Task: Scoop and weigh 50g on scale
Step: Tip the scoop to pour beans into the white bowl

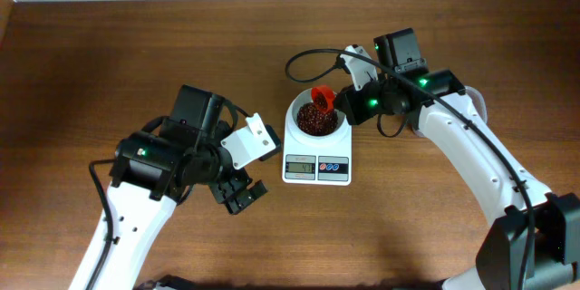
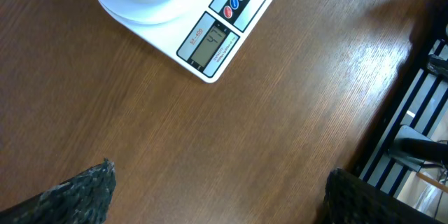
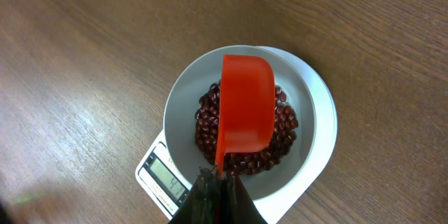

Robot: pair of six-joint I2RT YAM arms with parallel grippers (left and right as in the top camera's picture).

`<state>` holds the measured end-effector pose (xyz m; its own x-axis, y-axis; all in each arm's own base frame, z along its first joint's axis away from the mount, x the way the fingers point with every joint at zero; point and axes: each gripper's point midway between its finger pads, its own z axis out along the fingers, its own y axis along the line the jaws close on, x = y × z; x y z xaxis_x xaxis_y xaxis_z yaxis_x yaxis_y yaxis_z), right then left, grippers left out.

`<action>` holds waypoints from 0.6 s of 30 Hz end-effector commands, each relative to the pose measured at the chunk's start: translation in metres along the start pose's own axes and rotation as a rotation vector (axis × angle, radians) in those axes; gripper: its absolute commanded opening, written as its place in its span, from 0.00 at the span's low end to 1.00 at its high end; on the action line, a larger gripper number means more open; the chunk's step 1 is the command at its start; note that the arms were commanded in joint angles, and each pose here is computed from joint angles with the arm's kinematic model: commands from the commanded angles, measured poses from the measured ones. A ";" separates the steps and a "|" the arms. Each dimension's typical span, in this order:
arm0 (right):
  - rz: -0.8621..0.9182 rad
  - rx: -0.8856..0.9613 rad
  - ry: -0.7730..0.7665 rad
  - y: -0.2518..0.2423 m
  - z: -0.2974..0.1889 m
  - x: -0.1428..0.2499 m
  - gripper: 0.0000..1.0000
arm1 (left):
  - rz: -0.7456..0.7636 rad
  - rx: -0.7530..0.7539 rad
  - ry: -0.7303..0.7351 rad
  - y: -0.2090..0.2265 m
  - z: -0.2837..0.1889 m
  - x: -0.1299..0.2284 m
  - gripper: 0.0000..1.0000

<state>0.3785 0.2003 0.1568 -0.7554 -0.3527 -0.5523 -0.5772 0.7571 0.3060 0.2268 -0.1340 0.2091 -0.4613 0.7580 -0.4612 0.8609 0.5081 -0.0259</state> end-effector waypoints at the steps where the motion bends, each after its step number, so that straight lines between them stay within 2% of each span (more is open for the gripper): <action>1: -0.040 0.005 -0.044 0.009 -0.014 -0.014 0.04 | 0.008 0.002 0.006 0.001 0.001 0.002 0.99; 18: -0.038 -0.018 -0.035 0.014 -0.016 -0.011 0.04 | 0.008 0.002 0.006 0.001 0.001 0.002 0.99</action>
<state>0.3733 0.1997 0.1541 -0.7673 -0.3590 -0.5314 -0.5719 0.7578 0.3139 0.2268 -0.1340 0.2091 -0.4616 0.7578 -0.4612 0.8607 0.5084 -0.0261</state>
